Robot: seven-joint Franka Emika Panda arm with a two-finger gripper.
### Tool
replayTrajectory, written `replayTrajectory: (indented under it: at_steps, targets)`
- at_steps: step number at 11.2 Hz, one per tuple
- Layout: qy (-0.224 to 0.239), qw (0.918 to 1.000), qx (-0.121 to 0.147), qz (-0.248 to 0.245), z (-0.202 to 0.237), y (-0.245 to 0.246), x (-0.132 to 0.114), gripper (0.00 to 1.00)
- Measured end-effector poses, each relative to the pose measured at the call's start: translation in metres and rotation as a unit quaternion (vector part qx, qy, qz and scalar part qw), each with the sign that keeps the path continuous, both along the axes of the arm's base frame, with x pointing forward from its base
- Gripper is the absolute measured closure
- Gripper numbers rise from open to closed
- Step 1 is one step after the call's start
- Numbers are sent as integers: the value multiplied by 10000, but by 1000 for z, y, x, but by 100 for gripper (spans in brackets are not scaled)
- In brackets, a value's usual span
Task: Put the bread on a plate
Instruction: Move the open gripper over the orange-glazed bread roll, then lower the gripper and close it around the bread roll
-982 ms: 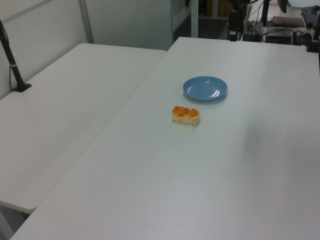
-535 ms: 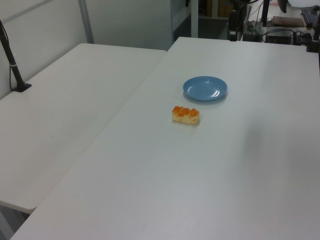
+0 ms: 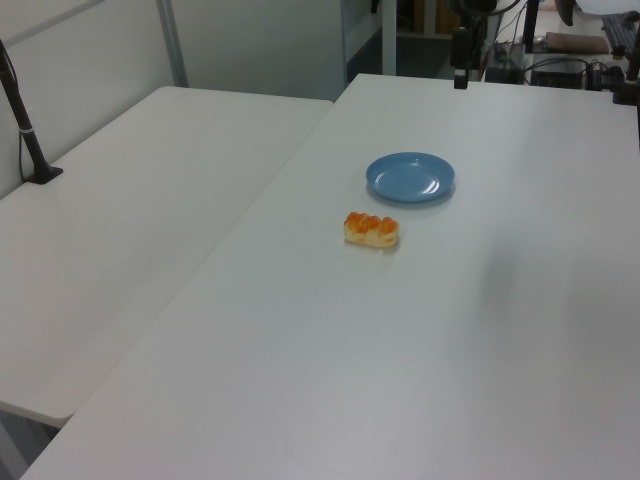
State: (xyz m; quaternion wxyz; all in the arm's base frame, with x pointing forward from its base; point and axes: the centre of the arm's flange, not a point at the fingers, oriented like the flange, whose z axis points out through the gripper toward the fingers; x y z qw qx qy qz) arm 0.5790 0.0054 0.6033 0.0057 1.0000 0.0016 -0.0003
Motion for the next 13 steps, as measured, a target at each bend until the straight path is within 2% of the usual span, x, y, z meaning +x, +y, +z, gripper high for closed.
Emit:
replayTrajectory:
  at_steps: [4, 7, 9, 10, 13]
  targets:
    - [-149, 9999, -9, 20, -18, 3, 18, 0]
    - [-238, 9995, -18, 201, -52, 26, 42, 0]
    - [-226, 9992, -31, 317, -94, 48, 62, 0]
    - [-272, 9994, -37, 219, -126, 59, 78, 0]
    - [-415, 9991, -38, -66, -189, 78, 110, 0]
